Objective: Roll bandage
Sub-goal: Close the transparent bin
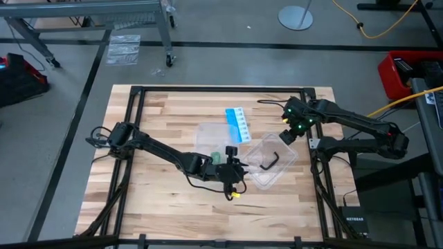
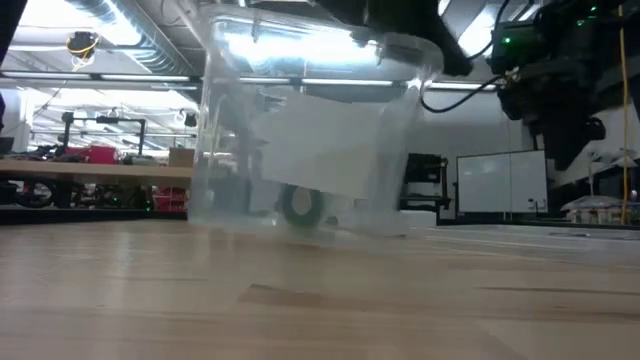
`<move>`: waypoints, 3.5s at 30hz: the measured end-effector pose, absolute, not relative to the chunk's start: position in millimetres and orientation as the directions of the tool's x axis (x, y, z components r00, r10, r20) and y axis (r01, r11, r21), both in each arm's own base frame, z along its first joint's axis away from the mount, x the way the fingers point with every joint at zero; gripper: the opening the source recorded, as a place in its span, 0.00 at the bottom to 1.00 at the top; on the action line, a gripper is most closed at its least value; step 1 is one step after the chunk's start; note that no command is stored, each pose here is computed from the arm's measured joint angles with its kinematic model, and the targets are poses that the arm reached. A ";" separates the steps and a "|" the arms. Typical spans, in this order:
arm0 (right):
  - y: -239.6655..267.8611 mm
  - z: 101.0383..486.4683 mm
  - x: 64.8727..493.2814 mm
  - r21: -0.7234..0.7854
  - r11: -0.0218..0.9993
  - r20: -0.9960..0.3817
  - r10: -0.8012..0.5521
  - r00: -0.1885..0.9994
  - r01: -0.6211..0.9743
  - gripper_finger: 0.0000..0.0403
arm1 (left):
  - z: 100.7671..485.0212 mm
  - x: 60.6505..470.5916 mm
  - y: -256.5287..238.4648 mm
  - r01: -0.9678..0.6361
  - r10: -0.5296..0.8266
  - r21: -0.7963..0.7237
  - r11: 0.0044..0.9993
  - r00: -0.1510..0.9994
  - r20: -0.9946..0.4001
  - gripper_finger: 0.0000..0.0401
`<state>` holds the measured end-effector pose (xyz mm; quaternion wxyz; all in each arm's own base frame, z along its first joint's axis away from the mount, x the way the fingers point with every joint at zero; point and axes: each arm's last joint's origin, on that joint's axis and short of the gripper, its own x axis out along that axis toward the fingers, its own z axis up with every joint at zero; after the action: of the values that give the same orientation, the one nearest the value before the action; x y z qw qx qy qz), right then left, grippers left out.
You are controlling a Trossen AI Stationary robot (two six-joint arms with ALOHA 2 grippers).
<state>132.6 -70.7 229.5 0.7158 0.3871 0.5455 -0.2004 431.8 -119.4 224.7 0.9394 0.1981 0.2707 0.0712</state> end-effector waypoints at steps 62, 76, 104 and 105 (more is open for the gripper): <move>-87.4 246.3 164.1 0.282 0.905 -0.757 0.006 0.653 0.319 0.46 | 312.9 315.5 -166.0 -0.601 0.552 -0.015 0.799 0.744 -0.376 0.27; -102.9 236.1 190.4 0.126 0.981 -0.713 -0.012 0.701 0.145 0.46 | 289.8 294.7 -188.3 -0.659 0.508 -0.234 0.715 0.720 -0.474 0.27; -116.4 188.8 215.4 0.241 0.960 -0.801 0.113 0.588 0.144 0.46 | 222.0 313.9 -188.4 -0.780 0.620 -0.189 0.596 0.598 -0.508 0.27; -116.4 188.8 215.5 0.241 0.960 -0.801 0.113 0.588 0.144 0.46 | 221.8 311.9 -190.8 -0.779 0.617 -0.197 0.596 0.600 -0.509 0.27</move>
<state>215.5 -116.4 188.8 0.8797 0.1416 0.4539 -0.0090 311.9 -190.8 221.8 0.8709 -0.2041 0.1982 0.4006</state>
